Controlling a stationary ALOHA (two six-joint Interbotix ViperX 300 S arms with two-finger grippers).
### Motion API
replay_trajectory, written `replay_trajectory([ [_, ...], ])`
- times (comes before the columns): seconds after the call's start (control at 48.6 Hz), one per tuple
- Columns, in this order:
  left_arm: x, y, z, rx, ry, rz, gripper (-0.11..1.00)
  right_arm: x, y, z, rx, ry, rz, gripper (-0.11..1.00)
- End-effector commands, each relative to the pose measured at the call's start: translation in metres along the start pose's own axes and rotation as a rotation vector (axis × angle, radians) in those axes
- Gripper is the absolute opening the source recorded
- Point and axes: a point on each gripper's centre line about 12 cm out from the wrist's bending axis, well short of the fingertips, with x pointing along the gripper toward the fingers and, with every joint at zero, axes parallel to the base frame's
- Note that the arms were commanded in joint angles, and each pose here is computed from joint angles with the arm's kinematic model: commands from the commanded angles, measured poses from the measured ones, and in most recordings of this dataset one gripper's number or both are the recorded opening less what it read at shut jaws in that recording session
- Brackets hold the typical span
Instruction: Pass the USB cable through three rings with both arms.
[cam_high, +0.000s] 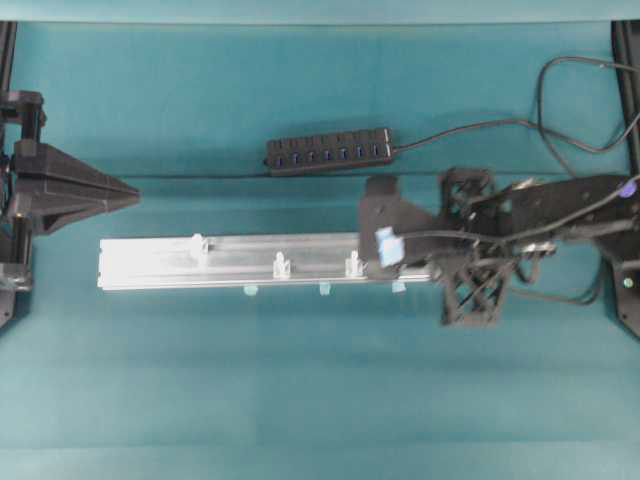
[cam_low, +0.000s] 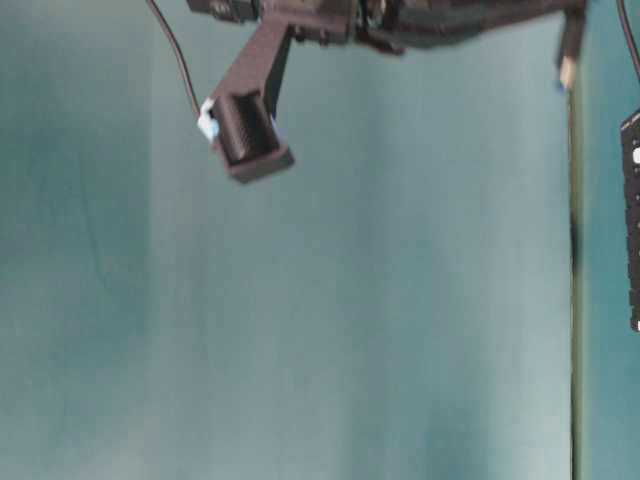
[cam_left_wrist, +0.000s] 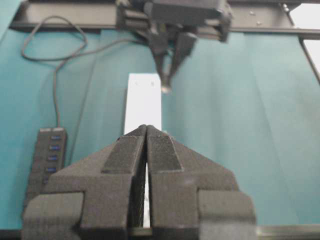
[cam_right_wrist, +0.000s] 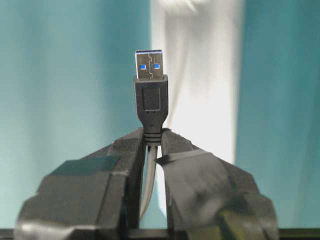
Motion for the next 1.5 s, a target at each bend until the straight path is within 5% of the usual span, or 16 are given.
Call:
replay_trajectory([
  [0.0, -0.002, 0.001, 0.013, 0.001, -0.035, 0.002, 0.02, -0.007, -0.005, -0.003, 0.0, -0.026, -0.01, -0.07],
  [0.638, -0.002, 0.001, 0.014, 0.001, -0.037, 0.002, 0.02, 0.041, -0.008, 0.011, 0.011, -0.074, 0.0, -0.07],
  [1.481, 0.0, 0.001, 0.018, 0.003, -0.063, 0.004, 0.02, 0.061, -0.008, 0.035, 0.014, -0.157, 0.01, -0.07],
])
